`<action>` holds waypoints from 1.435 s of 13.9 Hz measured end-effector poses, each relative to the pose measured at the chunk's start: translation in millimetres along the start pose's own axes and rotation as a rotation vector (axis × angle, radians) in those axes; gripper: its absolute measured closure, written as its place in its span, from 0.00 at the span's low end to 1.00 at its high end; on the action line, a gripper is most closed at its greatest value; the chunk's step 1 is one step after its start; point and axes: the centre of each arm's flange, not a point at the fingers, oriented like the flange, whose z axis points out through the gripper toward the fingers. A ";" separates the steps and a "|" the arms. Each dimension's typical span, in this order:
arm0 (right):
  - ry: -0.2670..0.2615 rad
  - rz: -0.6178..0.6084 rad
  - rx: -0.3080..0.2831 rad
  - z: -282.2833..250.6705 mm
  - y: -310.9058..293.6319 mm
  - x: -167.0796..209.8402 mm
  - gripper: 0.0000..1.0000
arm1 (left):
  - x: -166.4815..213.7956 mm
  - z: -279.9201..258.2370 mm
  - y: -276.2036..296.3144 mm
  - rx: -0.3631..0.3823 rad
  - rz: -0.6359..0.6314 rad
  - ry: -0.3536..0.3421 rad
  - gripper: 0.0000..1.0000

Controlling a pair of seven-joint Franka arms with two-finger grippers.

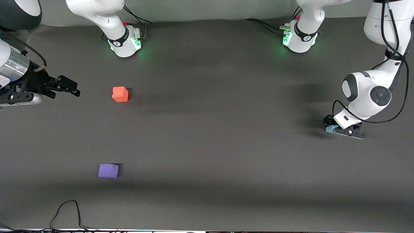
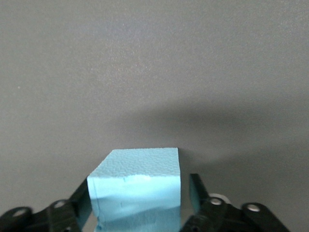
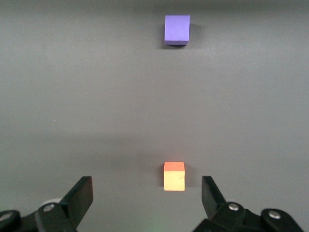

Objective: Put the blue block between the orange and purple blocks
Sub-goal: 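Lower the left gripper and grasp the light-blue block, then carry the light-blue block with the left gripper toward the table middle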

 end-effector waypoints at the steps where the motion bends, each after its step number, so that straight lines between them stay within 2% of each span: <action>1: 0.000 0.000 0.000 0.1 0.0 0.0 0.00 | 0.2 -1.0 -0.2 -0.001 -0.007 -0.001 0.36; 2: 0.000 0.000 0.000 0.1 0.0 0.0 0.00 | 1.4 -3.2 -0.8 0.000 -0.010 0.001 0.44; 6: -0.005 0.003 0.000 2.4 1.8 0.7 0.00 | 20.7 -44.7 -11.5 -0.009 -0.026 -0.026 0.44; 10: -0.015 0.008 -0.001 7.3 4.5 3.2 0.00 | 54.6 -155.6 -23.7 -0.031 -0.085 -0.088 0.44; 12: -0.016 0.008 -0.001 8.4 4.4 3.8 0.00 | 73.2 -214.6 -6.8 -0.048 -0.133 -0.107 0.44; 14: -0.017 0.009 -0.001 8.8 4.6 4.1 0.00 | 97.1 -264.3 38.9 -0.067 -0.192 -0.120 0.44; 16: -0.018 0.009 -0.001 9.1 5.1 4.3 0.00 | 118.4 -296.2 110.1 -0.075 -0.261 -0.115 0.44; 20: -0.018 0.009 -0.001 9.3 5.0 4.5 0.00 | 147.0 -292.8 299.0 -0.082 -0.407 -0.128 0.44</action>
